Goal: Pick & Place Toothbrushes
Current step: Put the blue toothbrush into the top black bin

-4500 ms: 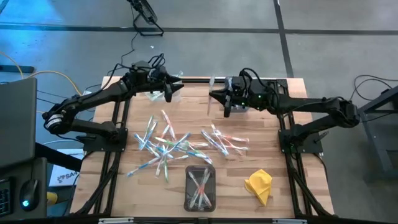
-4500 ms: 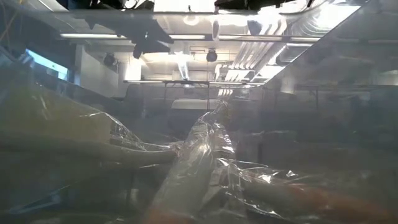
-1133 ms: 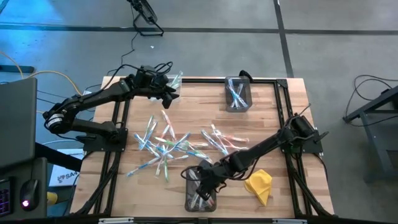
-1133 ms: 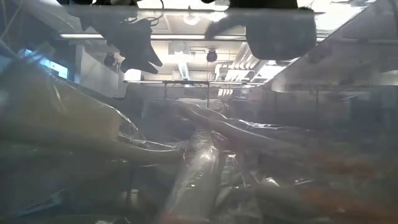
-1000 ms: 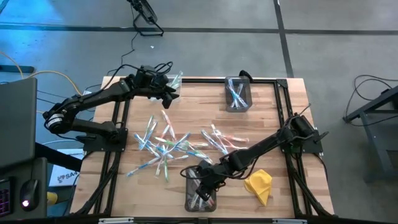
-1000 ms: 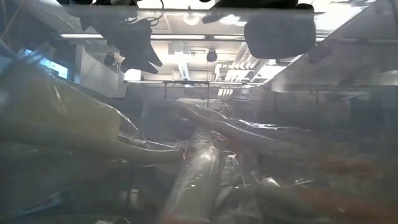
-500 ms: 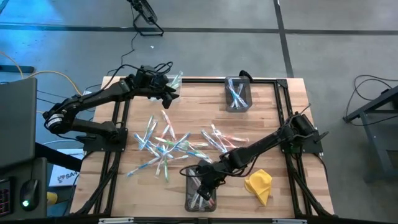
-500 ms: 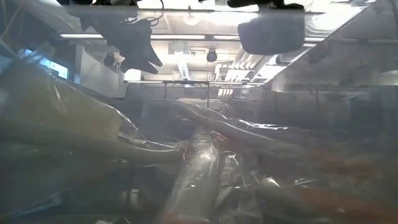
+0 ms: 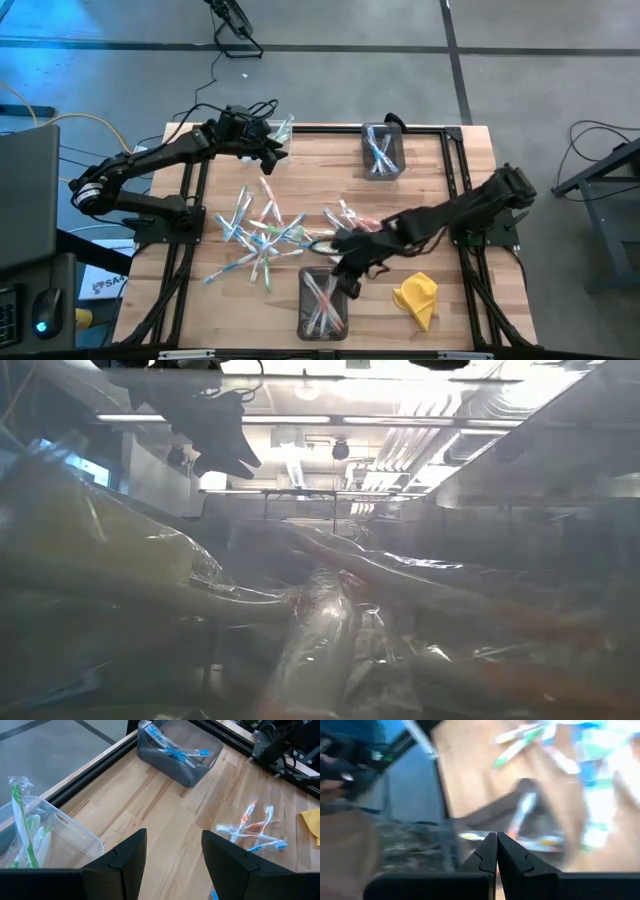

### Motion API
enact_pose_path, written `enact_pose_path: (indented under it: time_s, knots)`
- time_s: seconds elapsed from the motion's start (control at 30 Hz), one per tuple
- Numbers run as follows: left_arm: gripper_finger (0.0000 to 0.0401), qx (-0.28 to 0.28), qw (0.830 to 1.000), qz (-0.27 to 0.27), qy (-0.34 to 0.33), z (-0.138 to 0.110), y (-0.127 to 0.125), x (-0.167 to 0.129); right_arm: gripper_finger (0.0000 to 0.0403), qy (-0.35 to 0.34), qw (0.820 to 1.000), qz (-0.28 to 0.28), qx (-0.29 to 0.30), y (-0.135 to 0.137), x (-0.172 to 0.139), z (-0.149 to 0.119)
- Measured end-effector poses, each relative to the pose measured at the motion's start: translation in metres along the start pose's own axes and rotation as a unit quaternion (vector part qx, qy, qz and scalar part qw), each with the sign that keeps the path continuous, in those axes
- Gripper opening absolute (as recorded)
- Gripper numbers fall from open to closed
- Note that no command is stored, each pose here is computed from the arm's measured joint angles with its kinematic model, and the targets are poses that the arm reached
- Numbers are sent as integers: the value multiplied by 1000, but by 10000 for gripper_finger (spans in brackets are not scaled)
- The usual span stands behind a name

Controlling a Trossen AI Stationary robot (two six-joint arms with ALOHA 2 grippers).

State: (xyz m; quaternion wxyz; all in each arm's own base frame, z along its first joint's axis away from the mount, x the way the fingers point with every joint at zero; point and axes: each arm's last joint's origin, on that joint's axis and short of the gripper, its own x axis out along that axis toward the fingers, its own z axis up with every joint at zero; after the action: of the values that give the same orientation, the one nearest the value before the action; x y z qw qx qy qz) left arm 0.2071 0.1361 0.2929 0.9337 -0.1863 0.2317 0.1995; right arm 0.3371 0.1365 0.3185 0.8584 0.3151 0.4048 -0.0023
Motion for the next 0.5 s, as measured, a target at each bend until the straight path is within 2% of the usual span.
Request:
enact_pose_path:
  time_s: [0.23,0.5]
  knots:
    - [187,-5,1000,12,3,-1,1,0,2,-35,997,-53,-48,-8,-50,0]
    - [187,-3,1000,13,11,-2,1,0,2,5,986,-139,-94,-32,-59,0]
